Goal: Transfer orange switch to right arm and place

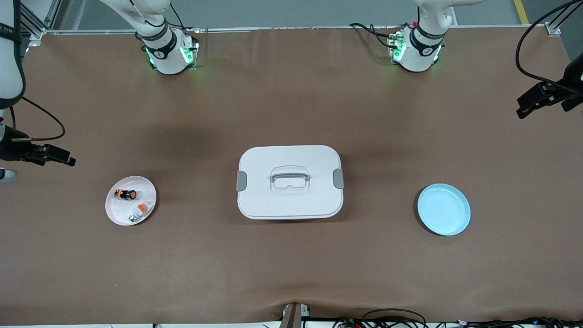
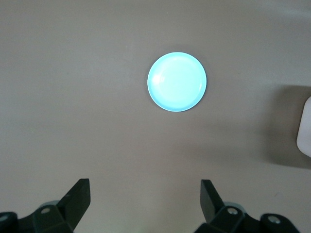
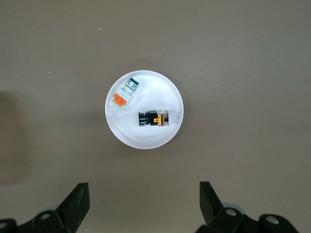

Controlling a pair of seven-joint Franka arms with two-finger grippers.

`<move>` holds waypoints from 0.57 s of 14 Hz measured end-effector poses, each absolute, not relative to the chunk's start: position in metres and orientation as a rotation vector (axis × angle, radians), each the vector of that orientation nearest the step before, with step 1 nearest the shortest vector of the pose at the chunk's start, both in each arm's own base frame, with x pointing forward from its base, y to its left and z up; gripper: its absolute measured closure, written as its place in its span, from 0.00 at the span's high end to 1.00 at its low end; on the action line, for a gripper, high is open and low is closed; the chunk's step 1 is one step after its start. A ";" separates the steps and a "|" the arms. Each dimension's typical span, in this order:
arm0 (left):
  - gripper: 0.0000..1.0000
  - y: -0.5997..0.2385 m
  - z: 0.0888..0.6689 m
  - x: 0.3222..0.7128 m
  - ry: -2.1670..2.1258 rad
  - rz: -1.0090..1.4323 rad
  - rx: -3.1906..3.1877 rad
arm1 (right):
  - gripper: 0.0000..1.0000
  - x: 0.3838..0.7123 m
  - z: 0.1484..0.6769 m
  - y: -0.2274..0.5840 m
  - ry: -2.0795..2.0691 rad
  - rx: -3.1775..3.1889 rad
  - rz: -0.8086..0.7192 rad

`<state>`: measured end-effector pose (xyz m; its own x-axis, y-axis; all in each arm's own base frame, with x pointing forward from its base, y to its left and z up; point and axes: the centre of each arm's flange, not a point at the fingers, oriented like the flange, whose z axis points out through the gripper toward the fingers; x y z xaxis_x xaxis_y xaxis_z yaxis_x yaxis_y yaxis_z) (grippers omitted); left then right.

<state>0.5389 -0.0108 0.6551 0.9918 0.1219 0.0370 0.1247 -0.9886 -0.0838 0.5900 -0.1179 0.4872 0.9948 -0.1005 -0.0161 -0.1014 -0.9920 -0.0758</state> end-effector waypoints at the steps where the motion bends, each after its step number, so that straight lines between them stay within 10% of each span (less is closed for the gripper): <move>1: 1.00 -0.010 0.655 0.539 -0.191 -0.049 -3.049 | 1.00 0.592 0.495 -0.107 0.152 -3.073 0.014; 8: 1.00 -0.008 0.655 0.539 -0.196 -0.049 -3.049 | 1.00 0.581 0.553 -0.032 0.011 -3.091 -0.017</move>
<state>0.5390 -0.0082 0.6552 0.9912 0.1267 0.0376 0.1295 -0.9880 -0.0837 0.5808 -0.0320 0.5534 0.9999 -0.0075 0.0111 -0.0069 -0.9987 -0.0510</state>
